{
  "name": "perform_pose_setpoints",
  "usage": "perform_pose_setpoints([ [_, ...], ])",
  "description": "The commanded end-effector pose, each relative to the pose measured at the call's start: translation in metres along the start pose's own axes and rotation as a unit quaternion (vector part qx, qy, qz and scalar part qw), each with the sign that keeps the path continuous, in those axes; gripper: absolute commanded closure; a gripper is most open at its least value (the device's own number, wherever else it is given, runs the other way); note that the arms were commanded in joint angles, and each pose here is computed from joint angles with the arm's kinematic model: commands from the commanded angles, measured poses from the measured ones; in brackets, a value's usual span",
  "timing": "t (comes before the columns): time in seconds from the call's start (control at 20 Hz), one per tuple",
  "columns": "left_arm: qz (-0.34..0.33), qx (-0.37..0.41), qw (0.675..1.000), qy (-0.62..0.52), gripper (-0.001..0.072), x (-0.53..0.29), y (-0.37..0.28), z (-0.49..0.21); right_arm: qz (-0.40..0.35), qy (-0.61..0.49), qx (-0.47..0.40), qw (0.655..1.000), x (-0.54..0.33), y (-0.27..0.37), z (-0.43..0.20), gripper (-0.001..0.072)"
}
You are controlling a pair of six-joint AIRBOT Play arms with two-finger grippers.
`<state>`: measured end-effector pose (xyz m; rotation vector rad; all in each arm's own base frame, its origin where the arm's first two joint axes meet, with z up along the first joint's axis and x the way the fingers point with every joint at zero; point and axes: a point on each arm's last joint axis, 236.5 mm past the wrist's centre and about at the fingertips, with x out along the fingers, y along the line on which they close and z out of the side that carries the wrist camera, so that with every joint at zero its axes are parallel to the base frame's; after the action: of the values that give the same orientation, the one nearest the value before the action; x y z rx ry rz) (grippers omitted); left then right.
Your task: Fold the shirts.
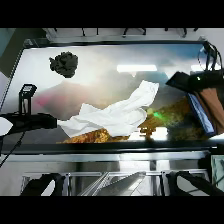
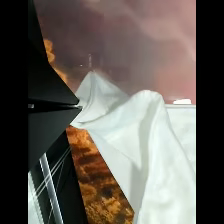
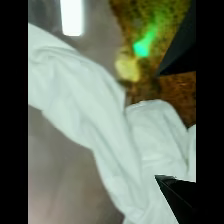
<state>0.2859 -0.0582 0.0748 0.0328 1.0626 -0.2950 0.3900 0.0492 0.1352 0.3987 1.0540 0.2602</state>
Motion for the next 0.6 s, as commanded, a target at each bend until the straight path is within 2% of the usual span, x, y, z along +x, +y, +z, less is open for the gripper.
perform_pose_setpoints([
  [0.0, -0.013, 0.019, 1.000, 0.003, 0.0692, 0.007, -0.012, 0.018, -0.013, 0.046, 0.030, 0.998, -0.007, -0.022, -0.087, 0.0004],
  [0.2, -0.014, 0.032, 0.999, -0.017, 0.0692, -0.006, -0.016, 0.049, 0.035, 0.102, 0.113, 0.988, 0.054, -0.031, -0.191, 0.0006],
  [0.35, -0.014, 0.029, 0.999, -0.013, 0.0692, -0.013, -0.013, 0.056, 0.067, 0.058, 0.167, 0.982, 0.087, -0.034, -0.190, 0.0013],
  [0.55, -0.012, 0.018, 1.000, 0.008, 0.0692, -0.016, -0.007, 0.045, 0.084, 0.054, 0.177, 0.979, 0.125, -0.026, -0.183, 0.0013],
])
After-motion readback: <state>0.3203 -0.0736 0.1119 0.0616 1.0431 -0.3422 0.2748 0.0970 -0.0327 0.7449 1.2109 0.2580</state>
